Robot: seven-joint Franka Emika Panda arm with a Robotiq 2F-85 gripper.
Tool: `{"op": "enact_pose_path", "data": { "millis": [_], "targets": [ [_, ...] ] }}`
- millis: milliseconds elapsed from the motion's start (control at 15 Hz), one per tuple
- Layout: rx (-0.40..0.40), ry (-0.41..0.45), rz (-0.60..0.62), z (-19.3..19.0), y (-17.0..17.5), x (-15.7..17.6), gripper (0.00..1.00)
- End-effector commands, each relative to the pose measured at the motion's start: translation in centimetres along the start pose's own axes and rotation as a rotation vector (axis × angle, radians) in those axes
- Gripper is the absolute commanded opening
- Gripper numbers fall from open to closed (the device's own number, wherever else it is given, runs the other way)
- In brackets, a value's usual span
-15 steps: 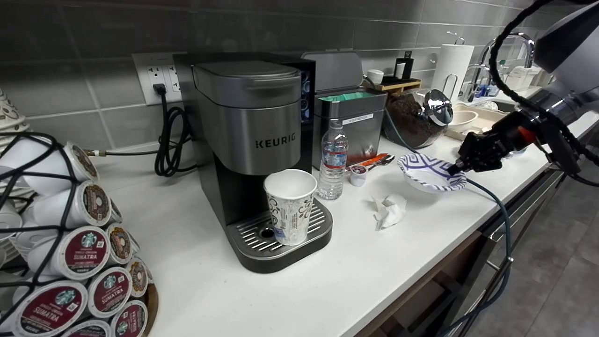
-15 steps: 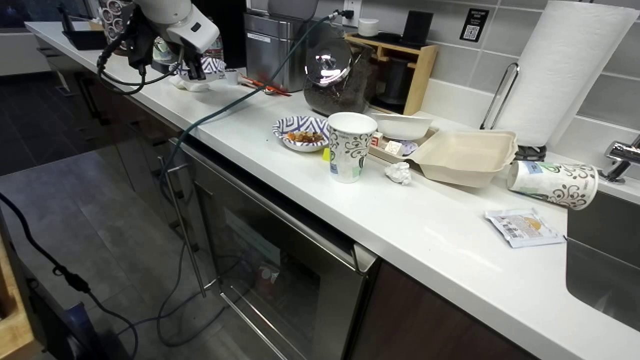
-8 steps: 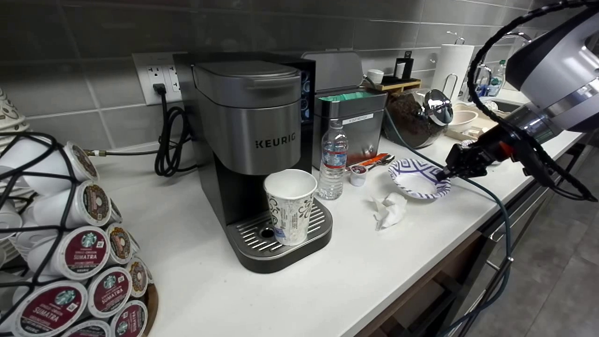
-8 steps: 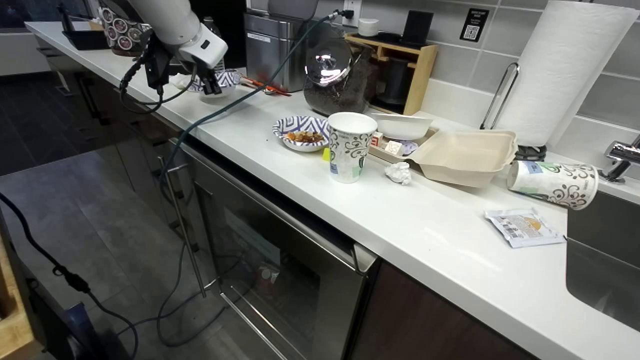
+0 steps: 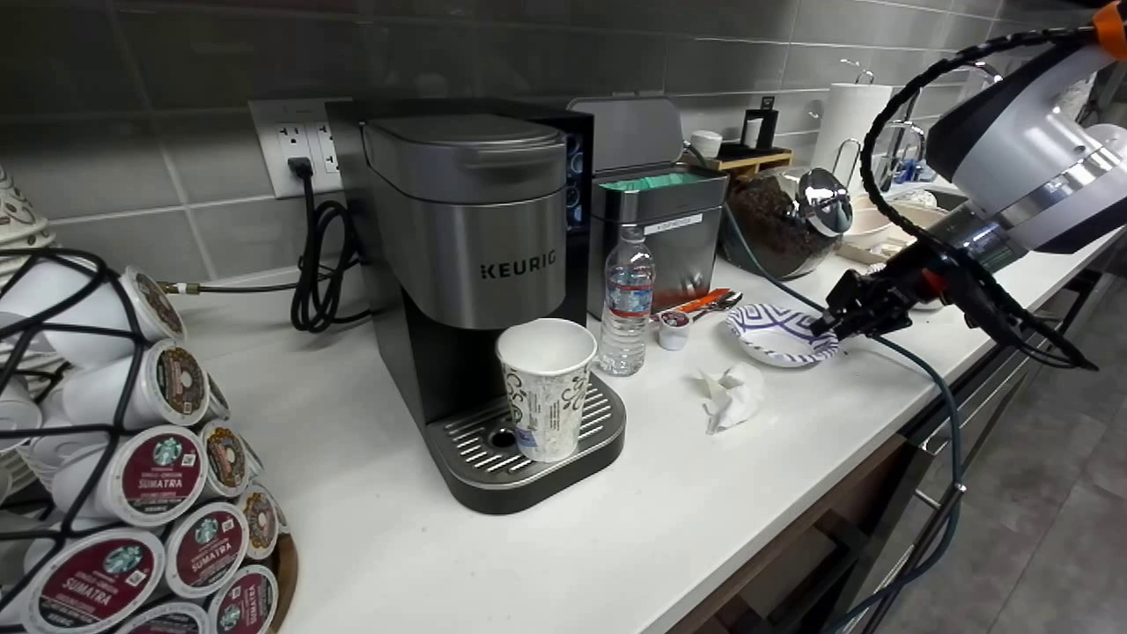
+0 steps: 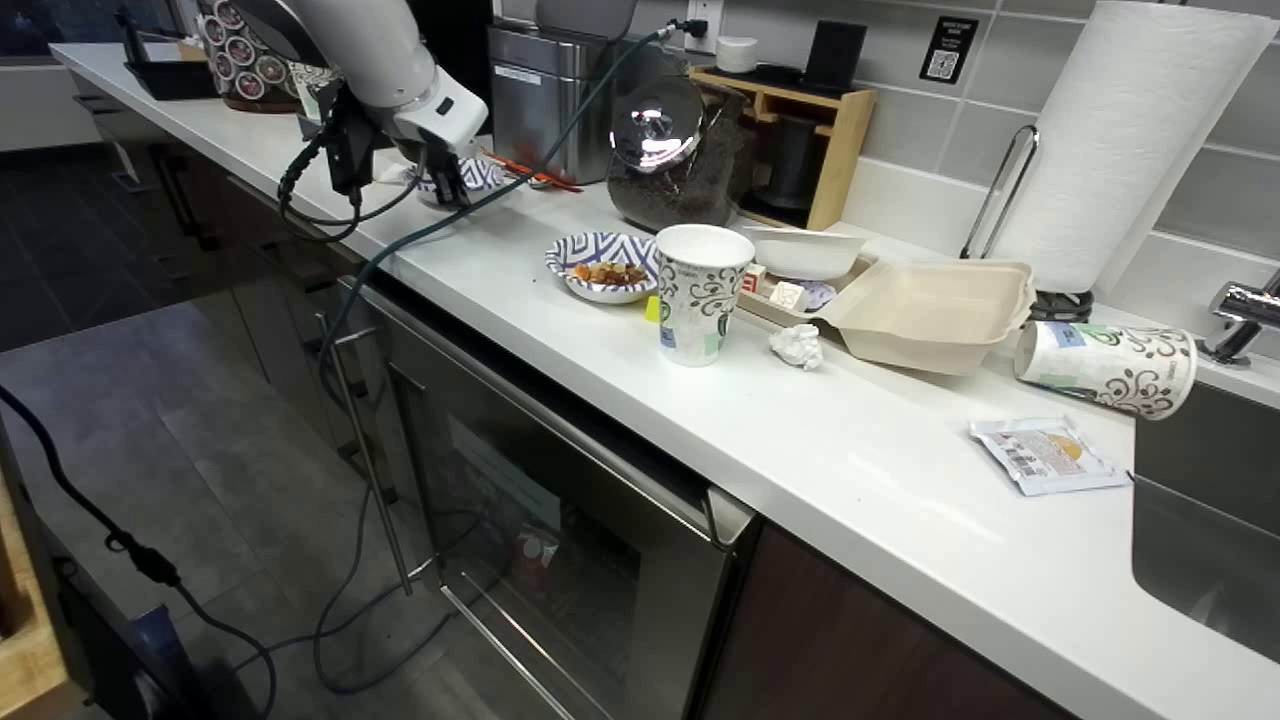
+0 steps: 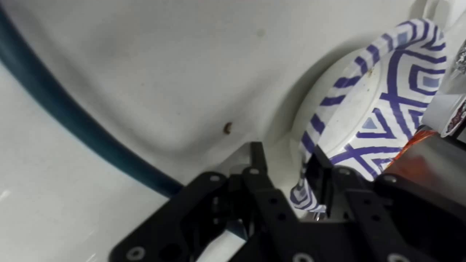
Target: Pour the contents of the bowl into the other bowl
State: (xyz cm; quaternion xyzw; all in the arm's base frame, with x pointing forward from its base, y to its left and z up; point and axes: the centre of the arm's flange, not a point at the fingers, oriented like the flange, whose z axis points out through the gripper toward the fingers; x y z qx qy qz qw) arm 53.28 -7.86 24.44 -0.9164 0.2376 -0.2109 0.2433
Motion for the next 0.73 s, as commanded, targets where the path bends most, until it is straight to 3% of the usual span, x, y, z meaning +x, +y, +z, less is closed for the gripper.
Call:
{"op": "enact_pose_path", "data": {
  "millis": [0,267,333,533,600,667],
  "targets": [
    [0.039,-0.137,-0.012,-6.8,0.2,1.8,0.66],
    [0.194,-0.322,-0.092,-13.6,1.8,2.7,0.95],
    [0.195,-0.323,-0.105,-15.4,2.5,3.1,1.00],
    [0.220,-0.302,-0.217,-21.9,6.4,5.1,1.00],
    [0.191,-0.302,-0.164,-18.1,4.6,3.8,1.00],
    [0.207,-0.286,-0.178,-20.5,5.7,4.4,1.00]
  ]
}}
